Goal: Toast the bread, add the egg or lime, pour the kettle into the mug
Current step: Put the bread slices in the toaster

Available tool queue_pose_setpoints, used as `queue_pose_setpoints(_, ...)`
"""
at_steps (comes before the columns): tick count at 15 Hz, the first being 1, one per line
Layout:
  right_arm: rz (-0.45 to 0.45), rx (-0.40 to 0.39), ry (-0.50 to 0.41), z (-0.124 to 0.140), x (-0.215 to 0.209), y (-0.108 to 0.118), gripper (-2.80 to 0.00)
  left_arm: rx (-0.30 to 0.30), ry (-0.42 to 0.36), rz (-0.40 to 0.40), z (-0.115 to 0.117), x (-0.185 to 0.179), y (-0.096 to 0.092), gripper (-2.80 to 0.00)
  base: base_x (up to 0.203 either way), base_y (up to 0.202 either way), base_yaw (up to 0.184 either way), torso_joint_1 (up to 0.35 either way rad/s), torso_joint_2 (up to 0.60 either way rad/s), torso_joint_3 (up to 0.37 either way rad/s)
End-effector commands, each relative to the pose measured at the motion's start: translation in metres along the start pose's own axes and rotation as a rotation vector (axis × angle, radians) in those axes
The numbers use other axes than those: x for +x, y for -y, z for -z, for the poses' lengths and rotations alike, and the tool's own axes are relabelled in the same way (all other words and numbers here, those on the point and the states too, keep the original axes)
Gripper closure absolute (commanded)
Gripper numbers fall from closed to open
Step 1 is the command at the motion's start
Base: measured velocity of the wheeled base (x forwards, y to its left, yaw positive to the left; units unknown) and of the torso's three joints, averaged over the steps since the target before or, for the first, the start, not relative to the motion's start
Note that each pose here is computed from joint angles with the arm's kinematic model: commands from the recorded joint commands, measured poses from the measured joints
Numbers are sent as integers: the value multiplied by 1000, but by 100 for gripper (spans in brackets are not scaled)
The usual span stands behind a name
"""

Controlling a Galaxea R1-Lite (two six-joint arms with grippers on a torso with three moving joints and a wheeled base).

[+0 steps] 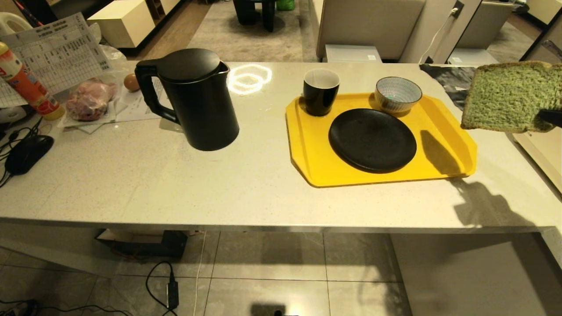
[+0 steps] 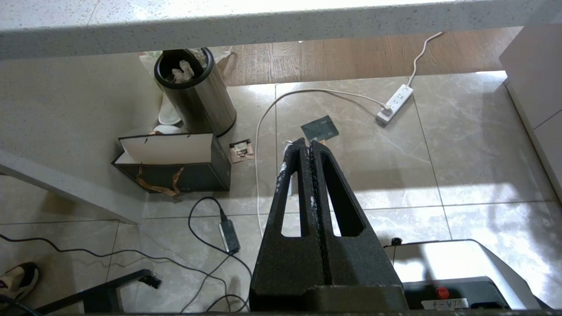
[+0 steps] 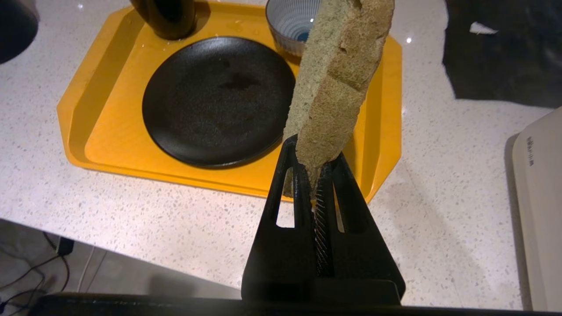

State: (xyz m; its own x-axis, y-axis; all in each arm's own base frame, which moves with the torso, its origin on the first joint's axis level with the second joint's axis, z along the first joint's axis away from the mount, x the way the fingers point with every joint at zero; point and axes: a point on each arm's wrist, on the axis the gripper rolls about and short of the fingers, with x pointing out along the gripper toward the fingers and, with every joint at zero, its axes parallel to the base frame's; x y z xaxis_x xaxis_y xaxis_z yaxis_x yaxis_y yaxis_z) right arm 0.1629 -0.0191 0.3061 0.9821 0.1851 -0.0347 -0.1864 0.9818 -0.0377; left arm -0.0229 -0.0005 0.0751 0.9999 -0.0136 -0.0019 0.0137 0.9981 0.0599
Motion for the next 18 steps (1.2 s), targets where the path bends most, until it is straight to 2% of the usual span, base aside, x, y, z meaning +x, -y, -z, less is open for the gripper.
queue_pose_setpoints(1, 1, -7, 18, 1, -5, -2, 0, 0, -2, -1, 0, 0, 0, 0, 0, 0, 0, 0, 0, 0)
queue_pose_setpoints(7, -2, 6, -13, 7, 1, 0, 0, 3, -3, 0, 0, 0, 0, 0, 0, 0, 0, 0, 0, 0)
queue_pose_setpoints(18, -8, 9, -17, 7, 4, 1, 0, 0, -1, -1, 0, 0, 0, 0, 0, 0, 0, 0, 0, 0)
